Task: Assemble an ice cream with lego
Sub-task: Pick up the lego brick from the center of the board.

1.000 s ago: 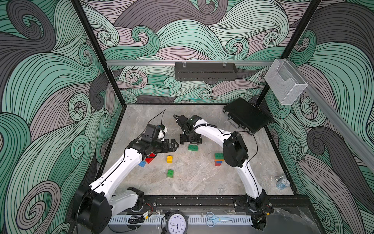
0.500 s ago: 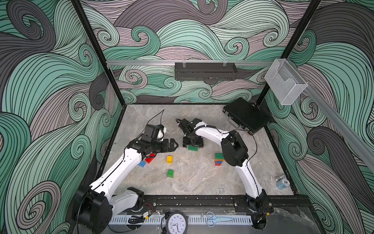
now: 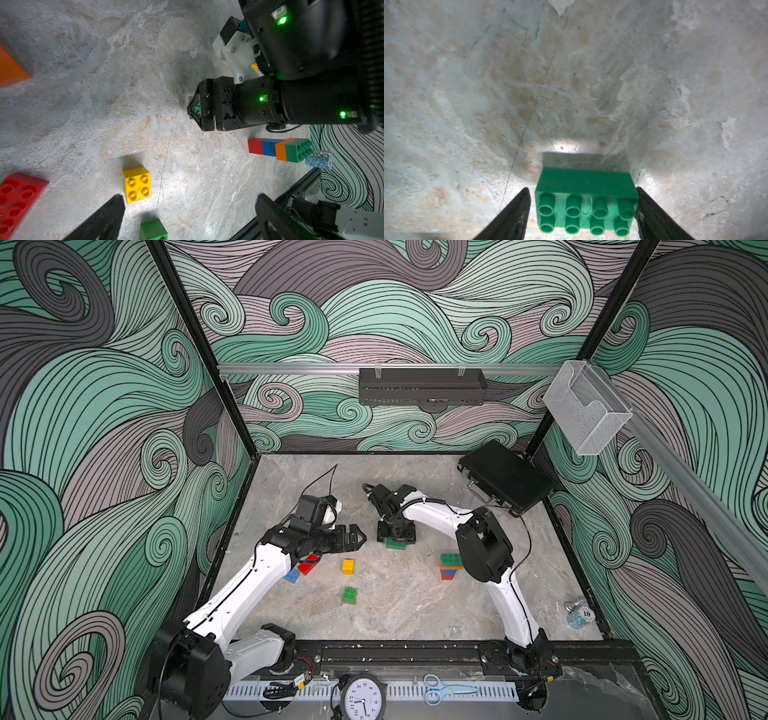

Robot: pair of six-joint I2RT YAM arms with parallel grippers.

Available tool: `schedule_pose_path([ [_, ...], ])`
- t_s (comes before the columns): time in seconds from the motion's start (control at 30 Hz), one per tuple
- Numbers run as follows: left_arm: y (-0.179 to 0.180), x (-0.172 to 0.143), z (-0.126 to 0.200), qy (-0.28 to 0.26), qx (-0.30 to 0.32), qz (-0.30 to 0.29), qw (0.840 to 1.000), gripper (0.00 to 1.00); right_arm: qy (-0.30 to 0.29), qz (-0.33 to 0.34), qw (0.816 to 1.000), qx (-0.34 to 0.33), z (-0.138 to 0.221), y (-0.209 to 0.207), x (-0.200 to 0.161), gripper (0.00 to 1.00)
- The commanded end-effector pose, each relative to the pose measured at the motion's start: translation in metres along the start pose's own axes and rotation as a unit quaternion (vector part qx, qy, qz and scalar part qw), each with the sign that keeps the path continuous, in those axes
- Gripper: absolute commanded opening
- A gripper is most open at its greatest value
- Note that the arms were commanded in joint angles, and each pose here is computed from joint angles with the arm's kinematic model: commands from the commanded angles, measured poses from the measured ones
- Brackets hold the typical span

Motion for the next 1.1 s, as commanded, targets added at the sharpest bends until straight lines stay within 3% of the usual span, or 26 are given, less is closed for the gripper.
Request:
schedule_pose_path([
  [0.0,0.001,-0.002,0.003,0.001,-0.001,0.004,1.000,0.99,-0.009,-0.016,1.000,0.008,0.013,-0.004,0.001,0.74],
  [0.43,0.002,-0.003,0.003,0.003,0.000,0.005,1.000,0.99,-0.015,-0.007,1.000,0.020,0.033,-0.011,-0.001,0.61],
  [0.7,0.000,-0.002,-0.002,0.007,-0.011,0.006,1.000,0.98,-0.019,0.025,0.999,0.038,0.087,-0.038,-0.017,0.60],
  [1.07,-0.005,0.009,-0.018,0.008,-0.051,0.014,0.999,0.99,-0.013,0.067,0.997,0.028,0.164,-0.112,-0.042,0.60],
])
Point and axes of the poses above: each gripper's point midway between its finger pads, its own z axis back along the fingers, its own y axis along the line the jaws close on, x = y × z, the point moved 7 cm from there along z, back along the fingers, and after that the axes turned 14 degrees about -z, right-handed, at the moved point
